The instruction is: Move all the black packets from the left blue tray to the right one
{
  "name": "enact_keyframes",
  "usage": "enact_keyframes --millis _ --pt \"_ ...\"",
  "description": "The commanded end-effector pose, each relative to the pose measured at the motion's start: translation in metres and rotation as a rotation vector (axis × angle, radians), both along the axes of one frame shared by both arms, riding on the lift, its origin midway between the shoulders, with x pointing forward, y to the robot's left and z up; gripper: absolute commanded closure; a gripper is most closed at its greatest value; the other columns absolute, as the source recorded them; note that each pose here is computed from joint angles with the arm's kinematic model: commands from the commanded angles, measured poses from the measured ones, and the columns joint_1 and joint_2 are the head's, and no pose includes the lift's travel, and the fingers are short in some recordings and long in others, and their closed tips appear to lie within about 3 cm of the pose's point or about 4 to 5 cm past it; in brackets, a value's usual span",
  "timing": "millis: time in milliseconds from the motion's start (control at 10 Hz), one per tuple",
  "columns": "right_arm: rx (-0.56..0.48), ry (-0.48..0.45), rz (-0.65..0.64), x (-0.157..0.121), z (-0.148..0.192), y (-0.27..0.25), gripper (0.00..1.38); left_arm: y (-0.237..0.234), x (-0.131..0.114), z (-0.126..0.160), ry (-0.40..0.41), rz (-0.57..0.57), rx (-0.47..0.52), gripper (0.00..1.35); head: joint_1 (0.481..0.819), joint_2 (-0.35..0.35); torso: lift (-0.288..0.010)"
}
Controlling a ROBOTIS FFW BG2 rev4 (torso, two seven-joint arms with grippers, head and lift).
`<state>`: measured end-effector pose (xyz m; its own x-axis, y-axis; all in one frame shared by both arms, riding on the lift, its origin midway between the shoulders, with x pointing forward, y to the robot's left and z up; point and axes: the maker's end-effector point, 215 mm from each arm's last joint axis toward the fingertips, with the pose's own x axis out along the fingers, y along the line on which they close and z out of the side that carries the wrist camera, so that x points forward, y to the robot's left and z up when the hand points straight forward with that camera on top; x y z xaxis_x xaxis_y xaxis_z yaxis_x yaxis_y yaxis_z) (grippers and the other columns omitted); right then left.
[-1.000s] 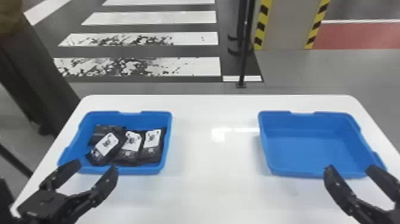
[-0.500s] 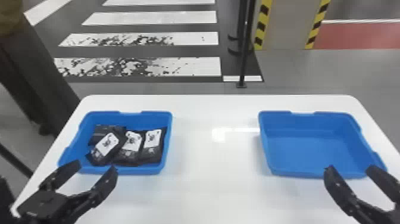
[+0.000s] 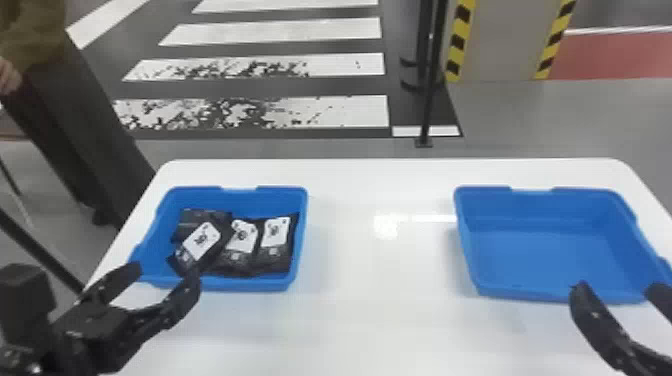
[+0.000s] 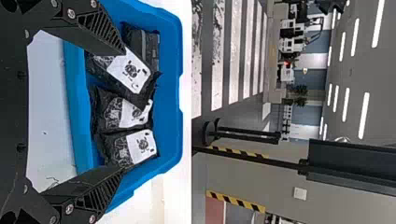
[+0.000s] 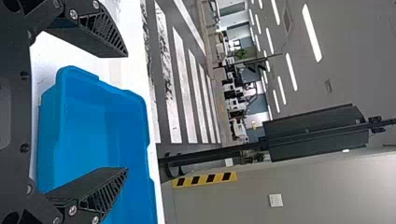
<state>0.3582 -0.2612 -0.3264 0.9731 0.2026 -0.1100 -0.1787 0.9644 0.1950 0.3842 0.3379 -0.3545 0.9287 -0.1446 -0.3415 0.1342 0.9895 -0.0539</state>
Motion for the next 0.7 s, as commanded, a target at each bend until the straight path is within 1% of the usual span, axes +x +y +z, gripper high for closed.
enact_keyframes --millis 0,400,600 --pt "0.001 0.000 0.001 0.000 0.000 0.001 0.16 0.009 0.014 -0.009 0.021 0.011 -0.004 0.16 0.695 0.115 -0.140" --pt "0.004 0.000 0.001 0.001 -0.001 0.001 0.16 0.040 0.051 -0.028 0.072 0.074 -0.014 0.16 0.695 0.146 -0.140" --pt "0.011 0.003 0.004 0.001 -0.003 0.004 0.16 0.045 0.068 -0.049 0.126 0.086 -0.026 0.16 0.695 0.169 -0.140"
